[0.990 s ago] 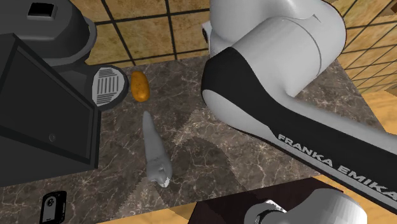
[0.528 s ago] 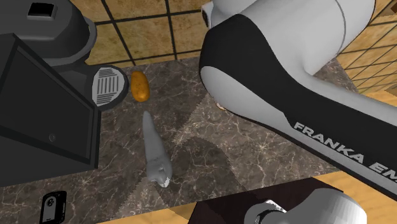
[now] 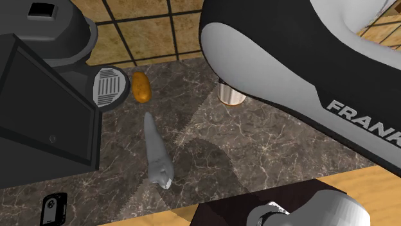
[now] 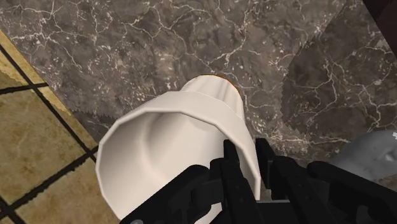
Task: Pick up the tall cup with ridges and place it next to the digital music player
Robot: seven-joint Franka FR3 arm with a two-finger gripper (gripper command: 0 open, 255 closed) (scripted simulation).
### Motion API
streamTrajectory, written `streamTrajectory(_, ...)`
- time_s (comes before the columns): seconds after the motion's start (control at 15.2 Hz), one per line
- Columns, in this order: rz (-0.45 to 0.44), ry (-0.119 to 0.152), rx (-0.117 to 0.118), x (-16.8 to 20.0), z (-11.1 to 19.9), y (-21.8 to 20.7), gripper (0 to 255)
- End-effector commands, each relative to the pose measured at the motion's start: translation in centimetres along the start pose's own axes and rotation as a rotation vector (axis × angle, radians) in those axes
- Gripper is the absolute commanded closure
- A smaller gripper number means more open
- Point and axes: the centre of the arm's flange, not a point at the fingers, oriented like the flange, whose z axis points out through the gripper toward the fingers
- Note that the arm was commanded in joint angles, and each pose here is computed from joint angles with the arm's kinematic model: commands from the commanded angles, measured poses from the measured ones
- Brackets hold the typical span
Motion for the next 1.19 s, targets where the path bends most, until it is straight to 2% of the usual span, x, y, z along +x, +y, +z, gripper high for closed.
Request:
streamTrajectory(0.0, 0.0, 0.0, 0.0, -0.1, -1.1, 0.1, 255)
streamTrajectory(0.99, 0.0, 0.0, 0.0, -0.3, -8.5, 0.9, 255)
streamTrajectory(1.12, 0.0, 0.0, 0.0, 1.2, -8.8, -1.2, 255)
